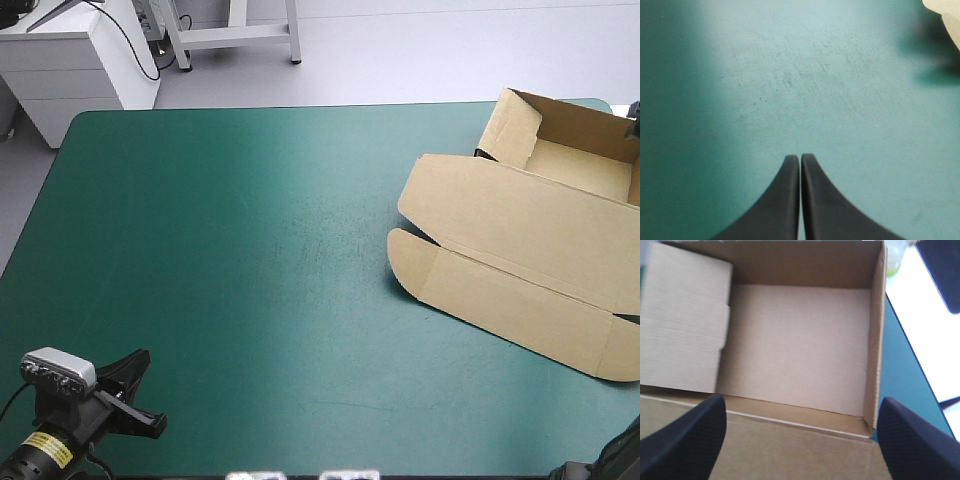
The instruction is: Fold the box
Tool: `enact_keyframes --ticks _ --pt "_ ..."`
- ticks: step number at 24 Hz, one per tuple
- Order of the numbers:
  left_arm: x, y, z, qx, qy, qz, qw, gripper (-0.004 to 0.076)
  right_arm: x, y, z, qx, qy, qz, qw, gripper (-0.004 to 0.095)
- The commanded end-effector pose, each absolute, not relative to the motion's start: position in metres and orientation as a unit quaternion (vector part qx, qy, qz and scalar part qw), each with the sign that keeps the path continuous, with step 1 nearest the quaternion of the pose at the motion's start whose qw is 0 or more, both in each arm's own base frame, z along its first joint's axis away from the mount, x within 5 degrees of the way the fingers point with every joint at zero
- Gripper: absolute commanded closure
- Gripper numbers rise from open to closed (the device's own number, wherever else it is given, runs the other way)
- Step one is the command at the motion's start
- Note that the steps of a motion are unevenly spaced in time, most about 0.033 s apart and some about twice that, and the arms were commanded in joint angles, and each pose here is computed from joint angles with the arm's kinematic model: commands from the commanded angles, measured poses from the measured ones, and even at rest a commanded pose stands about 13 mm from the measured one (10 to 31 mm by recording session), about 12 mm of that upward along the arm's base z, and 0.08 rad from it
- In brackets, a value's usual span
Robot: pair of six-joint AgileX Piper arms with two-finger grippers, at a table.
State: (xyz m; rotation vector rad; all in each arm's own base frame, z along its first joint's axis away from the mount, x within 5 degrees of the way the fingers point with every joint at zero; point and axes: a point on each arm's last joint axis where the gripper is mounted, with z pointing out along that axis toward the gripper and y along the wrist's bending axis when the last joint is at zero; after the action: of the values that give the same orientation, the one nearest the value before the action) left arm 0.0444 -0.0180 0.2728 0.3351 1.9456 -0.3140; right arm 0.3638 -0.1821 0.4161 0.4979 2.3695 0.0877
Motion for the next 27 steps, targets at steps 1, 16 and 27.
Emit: enact_keyframes --ticks 1,16,27 --pt "0.047 -0.019 0.285 0.137 0.796 -0.145 0.571 0.0732 0.318 -0.148 0.488 0.156 0.88 0.05 0.445 0.0215" --pt "0.046 -0.02 0.283 0.136 0.802 -0.146 0.564 0.0732 0.196 0.038 0.437 -0.141 0.863 0.094 0.476 0.0913" --pt "0.046 -0.02 0.284 0.135 0.8 -0.148 0.566 0.0732 0.103 0.021 0.347 -0.112 0.817 0.051 0.563 0.0928"
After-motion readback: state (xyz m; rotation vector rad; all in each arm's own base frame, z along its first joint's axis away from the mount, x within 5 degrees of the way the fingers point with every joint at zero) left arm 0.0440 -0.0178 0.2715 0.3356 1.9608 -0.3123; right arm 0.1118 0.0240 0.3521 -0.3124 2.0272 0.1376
